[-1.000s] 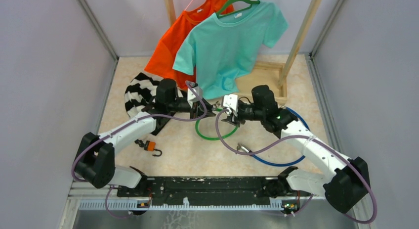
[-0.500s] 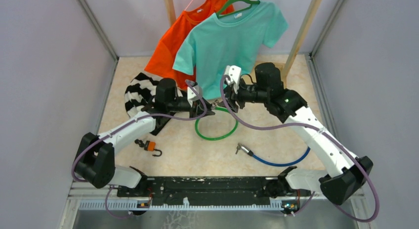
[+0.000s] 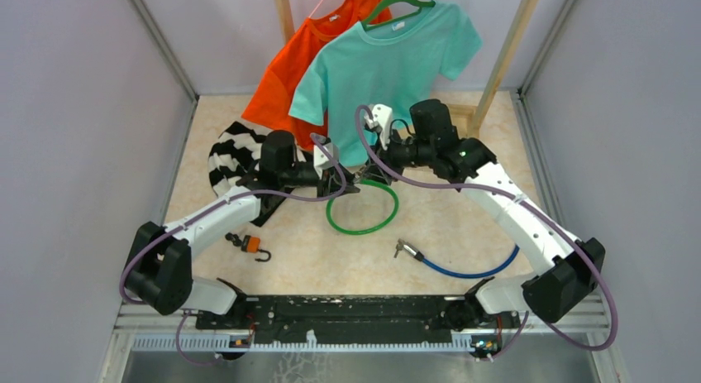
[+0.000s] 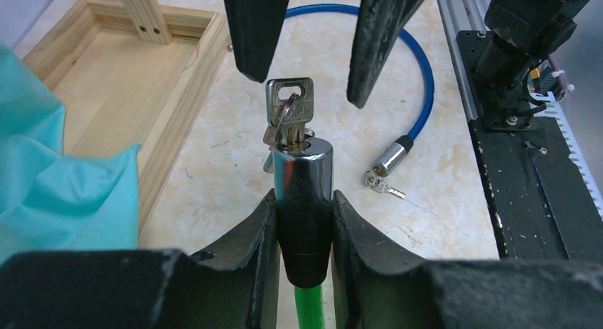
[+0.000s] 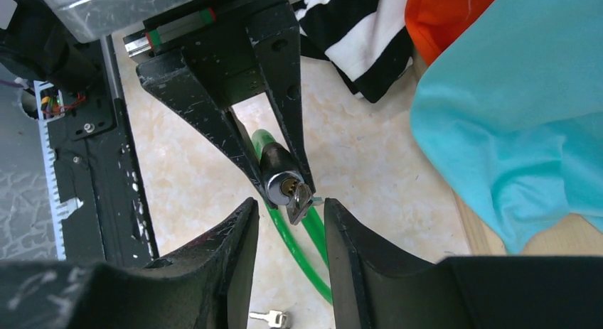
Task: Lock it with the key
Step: Lock the lock.
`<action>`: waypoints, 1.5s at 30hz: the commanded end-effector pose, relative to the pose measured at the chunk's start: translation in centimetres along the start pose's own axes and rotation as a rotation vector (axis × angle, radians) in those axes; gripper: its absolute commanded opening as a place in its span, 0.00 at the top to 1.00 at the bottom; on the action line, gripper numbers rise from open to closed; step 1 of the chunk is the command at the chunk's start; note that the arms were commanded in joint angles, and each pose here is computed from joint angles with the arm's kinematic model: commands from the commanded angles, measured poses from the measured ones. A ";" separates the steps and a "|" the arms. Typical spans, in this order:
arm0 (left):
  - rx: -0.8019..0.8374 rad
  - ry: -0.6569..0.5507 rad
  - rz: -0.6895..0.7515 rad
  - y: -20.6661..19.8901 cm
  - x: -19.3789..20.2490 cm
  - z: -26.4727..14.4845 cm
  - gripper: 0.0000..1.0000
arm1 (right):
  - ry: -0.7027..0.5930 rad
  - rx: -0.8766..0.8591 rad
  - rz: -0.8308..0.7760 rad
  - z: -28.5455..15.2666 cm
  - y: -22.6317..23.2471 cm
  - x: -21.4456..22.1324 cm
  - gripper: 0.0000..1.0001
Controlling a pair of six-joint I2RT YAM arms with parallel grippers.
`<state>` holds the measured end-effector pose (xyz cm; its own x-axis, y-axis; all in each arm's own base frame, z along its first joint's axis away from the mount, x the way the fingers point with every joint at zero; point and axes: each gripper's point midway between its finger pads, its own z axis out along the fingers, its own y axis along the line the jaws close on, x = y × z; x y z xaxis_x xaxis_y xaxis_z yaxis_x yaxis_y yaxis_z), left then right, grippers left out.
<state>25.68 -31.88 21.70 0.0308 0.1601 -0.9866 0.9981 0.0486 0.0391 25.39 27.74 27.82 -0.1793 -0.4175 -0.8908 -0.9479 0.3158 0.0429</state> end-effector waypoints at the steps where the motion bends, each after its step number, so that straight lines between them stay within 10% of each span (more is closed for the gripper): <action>1: 0.023 0.000 0.027 -0.6 -0.6 0.0 1.00 | -0.069 0.020 -0.016 -0.4 -0.2 -3.3 0.62; 45: 0.041 0.008 0.058 -1.4 -0.9 -0.3 1.00 | -0.022 -0.083 -0.164 0.5 0.6 -1.2 0.89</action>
<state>25.06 -31.85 21.68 0.0578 0.1755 -0.9828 0.9975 0.0308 0.0642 25.75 28.68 27.33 -0.1454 -0.4439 -0.8842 -0.9673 0.2514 0.0328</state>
